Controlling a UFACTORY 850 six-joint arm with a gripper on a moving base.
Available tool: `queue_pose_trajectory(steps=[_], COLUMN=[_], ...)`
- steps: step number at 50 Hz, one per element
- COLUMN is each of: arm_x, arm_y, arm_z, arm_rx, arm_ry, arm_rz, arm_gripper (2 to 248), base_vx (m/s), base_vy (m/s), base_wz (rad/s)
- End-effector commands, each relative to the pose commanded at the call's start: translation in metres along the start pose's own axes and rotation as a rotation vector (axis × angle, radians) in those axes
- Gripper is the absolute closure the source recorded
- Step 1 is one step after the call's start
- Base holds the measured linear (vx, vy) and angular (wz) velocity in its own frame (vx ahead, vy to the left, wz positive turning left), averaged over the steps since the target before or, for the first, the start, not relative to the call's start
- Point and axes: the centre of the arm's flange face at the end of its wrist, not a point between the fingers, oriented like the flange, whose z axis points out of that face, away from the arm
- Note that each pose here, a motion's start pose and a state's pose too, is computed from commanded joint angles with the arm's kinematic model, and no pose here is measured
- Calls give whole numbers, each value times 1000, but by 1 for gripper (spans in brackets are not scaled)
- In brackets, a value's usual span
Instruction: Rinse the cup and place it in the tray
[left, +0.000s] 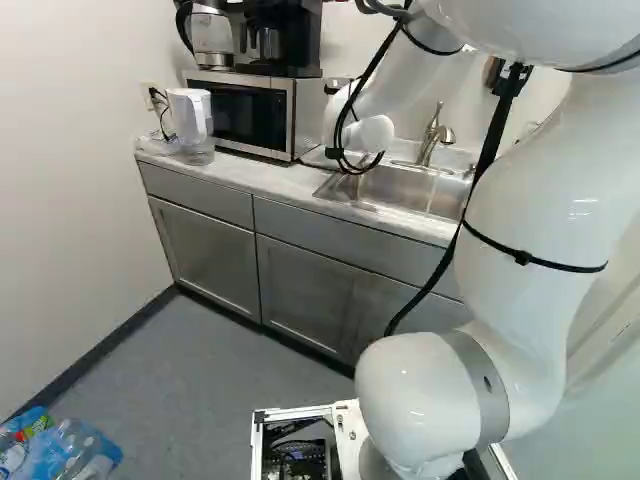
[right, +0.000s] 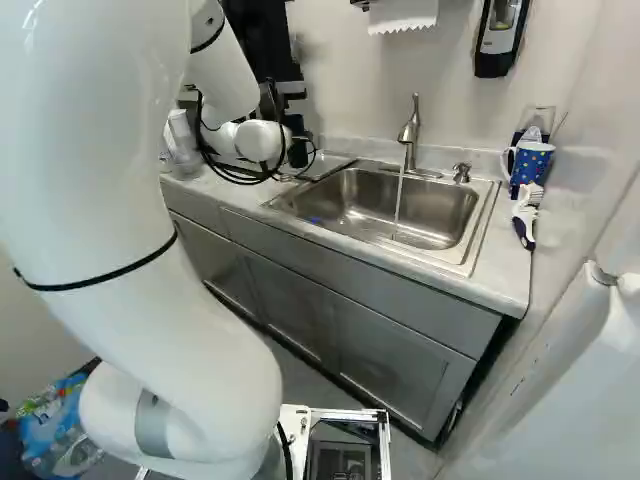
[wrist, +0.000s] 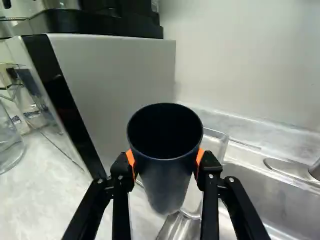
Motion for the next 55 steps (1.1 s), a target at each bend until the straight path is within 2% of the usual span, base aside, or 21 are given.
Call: queue_pose_trajectory(steps=[38, 55], arm_x=[0, -2], arm_y=[58, 84], arm_z=[2, -8], arm_rx=[-105, -153], arm_ry=[1, 0], arm_rz=[20, 29], arm_gripper=[124, 124], base_vx=[0, 0], base_vy=[0, 0], base_wz=[0, 0])
